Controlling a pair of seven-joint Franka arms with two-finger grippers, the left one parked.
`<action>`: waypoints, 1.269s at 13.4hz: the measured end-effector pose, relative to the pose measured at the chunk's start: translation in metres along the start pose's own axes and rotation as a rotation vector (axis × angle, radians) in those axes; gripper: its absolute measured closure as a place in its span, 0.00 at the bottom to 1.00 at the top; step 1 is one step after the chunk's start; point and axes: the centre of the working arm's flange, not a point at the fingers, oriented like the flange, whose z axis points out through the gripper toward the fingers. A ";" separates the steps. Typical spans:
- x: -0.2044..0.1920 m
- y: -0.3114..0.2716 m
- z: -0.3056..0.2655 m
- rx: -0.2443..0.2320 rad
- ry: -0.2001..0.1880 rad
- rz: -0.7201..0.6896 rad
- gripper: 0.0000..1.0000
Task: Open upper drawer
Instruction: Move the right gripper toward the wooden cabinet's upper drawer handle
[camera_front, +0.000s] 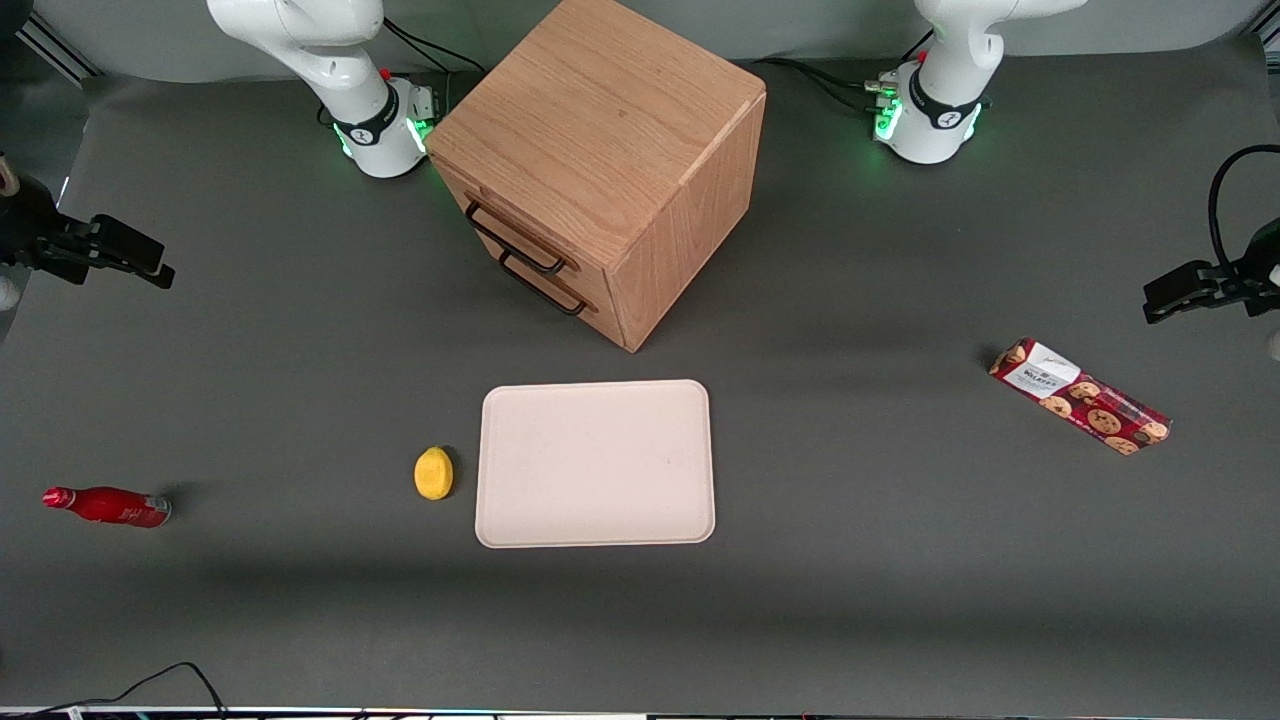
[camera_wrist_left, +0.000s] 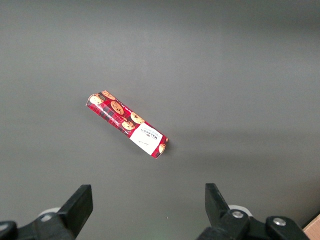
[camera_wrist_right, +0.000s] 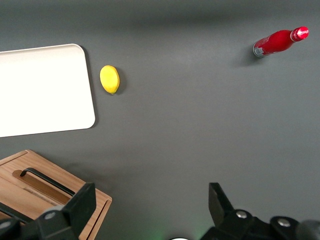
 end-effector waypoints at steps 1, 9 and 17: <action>0.000 0.000 0.000 0.000 0.000 0.000 0.00; -0.002 -0.019 0.010 -0.003 -0.024 -0.090 0.00; -0.027 -0.132 0.064 0.084 -0.114 -0.596 0.00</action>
